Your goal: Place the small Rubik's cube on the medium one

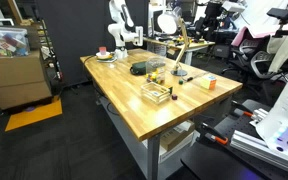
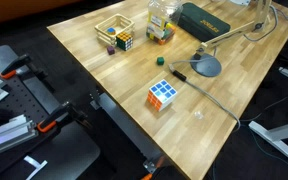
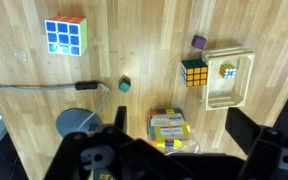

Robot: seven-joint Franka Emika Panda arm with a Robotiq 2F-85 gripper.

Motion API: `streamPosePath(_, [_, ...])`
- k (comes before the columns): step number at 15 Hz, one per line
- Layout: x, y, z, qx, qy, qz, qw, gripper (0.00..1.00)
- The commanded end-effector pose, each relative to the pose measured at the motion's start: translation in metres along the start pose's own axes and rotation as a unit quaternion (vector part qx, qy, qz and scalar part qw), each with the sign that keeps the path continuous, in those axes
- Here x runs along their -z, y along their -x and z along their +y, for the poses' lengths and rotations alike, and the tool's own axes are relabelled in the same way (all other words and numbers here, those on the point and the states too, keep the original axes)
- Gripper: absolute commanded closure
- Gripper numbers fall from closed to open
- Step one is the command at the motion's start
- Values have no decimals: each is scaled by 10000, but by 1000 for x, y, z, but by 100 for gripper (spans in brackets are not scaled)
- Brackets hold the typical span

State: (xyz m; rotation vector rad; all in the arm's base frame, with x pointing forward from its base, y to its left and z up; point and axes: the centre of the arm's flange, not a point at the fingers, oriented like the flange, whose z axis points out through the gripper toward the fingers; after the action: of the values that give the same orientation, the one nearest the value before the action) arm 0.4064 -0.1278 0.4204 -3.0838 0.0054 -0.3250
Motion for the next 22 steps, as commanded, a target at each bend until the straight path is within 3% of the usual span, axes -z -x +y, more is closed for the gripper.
streamPosePath(1, [0,0,0,0,0,0,10000,0])
streamPosePath(7, [-16,-24,-27,477,49,-254,9985,0])
streamPosePath(13, [-76,-61,-89,1333,76,-828,9876,0])
streamPosePath(14, [-71,-42,-90,1105,77,-758,9910,0])
streamPosePath(22, [-80,-50,-91,1162,190,-832,9896,0])
